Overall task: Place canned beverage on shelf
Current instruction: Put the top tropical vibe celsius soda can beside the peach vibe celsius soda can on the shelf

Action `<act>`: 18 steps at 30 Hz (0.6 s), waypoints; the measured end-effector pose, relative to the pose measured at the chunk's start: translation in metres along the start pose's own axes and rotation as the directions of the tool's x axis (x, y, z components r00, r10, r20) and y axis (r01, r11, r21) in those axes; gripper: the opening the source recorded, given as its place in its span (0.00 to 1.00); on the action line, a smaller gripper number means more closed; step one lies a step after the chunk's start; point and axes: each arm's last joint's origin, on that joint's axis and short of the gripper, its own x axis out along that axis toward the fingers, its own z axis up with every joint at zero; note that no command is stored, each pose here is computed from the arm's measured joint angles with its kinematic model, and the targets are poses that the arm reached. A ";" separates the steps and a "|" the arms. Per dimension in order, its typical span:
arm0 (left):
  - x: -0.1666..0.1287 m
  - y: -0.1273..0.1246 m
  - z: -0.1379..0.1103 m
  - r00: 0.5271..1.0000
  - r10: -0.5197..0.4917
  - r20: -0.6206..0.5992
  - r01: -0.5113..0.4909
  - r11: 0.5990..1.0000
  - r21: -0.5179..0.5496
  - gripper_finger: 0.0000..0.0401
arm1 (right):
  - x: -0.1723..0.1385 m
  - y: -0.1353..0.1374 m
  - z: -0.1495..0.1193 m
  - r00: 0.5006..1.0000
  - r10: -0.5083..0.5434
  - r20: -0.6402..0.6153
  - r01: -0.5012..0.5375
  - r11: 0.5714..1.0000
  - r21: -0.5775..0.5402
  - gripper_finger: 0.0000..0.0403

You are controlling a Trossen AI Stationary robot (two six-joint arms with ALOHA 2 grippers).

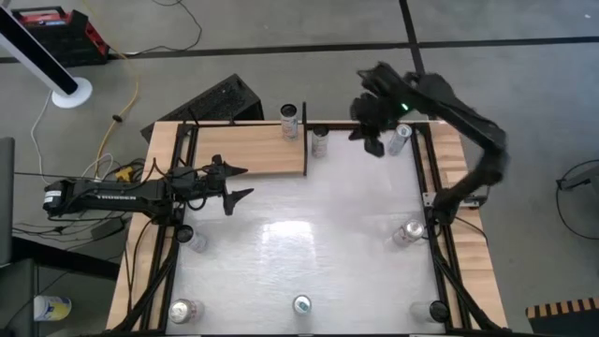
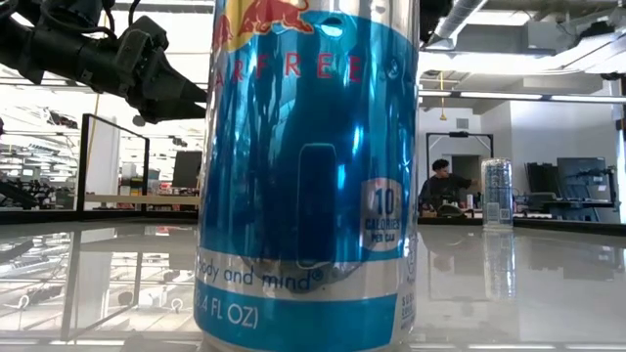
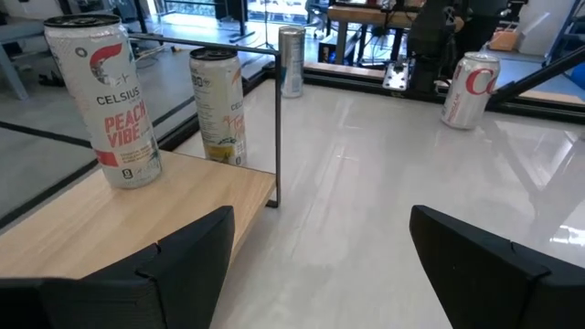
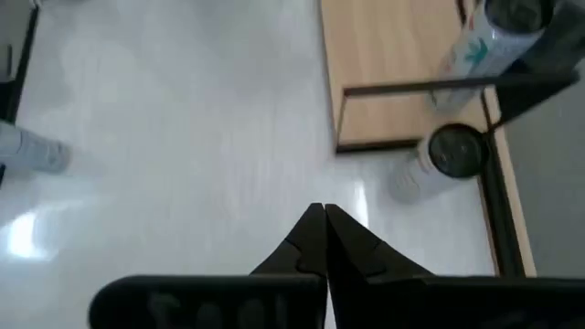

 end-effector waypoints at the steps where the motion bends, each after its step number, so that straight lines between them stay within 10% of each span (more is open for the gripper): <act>1: 0.000 0.000 0.000 1.000 0.000 0.000 0.000 1.000 0.000 0.79 | 0.000 0.008 -0.006 0.999 -0.011 0.036 0.011 1.000 -0.009 0.08; 11: 0.000 0.000 0.000 1.000 0.002 0.002 -0.002 0.999 -0.035 0.79 | 0.038 0.063 -0.072 0.957 -0.064 0.284 0.097 0.990 -0.104 0.08; 18: 0.000 0.000 0.003 1.000 0.004 0.027 -0.003 0.998 -0.058 0.79 | 0.054 0.070 -0.093 0.981 -0.066 0.182 0.065 0.998 0.012 0.07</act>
